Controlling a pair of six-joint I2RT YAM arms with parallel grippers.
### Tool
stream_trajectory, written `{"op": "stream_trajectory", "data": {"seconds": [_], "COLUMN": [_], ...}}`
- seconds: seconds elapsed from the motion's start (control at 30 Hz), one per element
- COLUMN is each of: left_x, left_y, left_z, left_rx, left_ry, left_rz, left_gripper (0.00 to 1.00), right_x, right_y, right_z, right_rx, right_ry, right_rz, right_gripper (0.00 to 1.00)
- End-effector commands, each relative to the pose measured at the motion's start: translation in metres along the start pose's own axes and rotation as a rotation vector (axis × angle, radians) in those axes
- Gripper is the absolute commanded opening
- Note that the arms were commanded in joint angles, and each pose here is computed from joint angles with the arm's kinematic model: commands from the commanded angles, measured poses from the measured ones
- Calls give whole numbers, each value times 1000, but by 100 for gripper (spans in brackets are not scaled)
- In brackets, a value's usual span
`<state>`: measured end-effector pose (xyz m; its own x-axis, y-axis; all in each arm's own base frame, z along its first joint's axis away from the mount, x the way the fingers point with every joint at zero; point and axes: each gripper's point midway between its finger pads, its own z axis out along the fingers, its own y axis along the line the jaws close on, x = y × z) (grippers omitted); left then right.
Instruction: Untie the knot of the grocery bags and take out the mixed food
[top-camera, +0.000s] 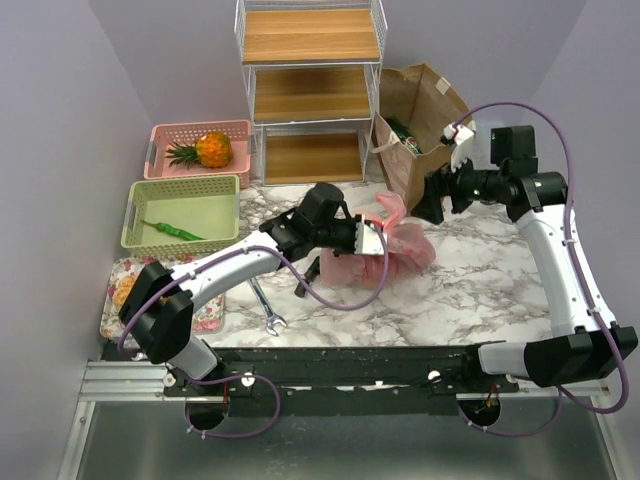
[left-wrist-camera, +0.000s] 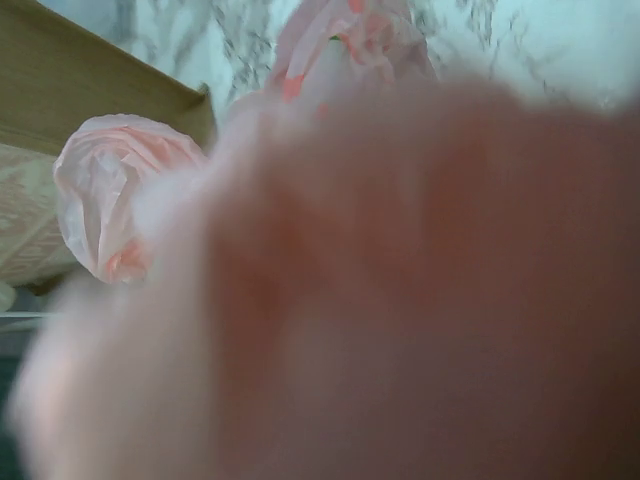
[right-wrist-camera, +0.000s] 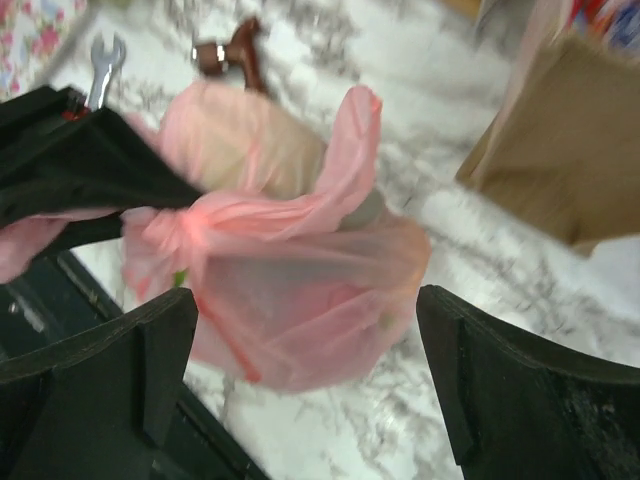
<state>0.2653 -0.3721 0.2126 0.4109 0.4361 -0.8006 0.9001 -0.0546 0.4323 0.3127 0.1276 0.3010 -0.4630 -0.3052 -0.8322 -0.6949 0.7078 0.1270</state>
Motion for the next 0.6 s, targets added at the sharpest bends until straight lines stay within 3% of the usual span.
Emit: {"op": "stream_trajectory", "data": {"seconds": [0.0,0.07,0.17,0.4,0.57], "left_x": [22,22,5,-33,-12], "left_y": [3,1,0,-71,-51], "left_z": [17,16,-1,-63,-87], "left_rx": [-73,-74,-82,113,37], "left_ry": [43,53,44,-70,-28], "left_rz": [197,162,60,-28,-191], "left_gripper": [43,62,74,79,75], "right_x": [45,56,62,61,56], "right_y": [23,25,30,49,55], "right_z": [-6,-4,-3,11,55], "right_rx": [-85,-108,-140,-245,-263], "right_ry": [104,129,134,72,78], "right_rz": [18,-2,-30,-54,-110], "right_gripper": [99,97,95,87,81]}}
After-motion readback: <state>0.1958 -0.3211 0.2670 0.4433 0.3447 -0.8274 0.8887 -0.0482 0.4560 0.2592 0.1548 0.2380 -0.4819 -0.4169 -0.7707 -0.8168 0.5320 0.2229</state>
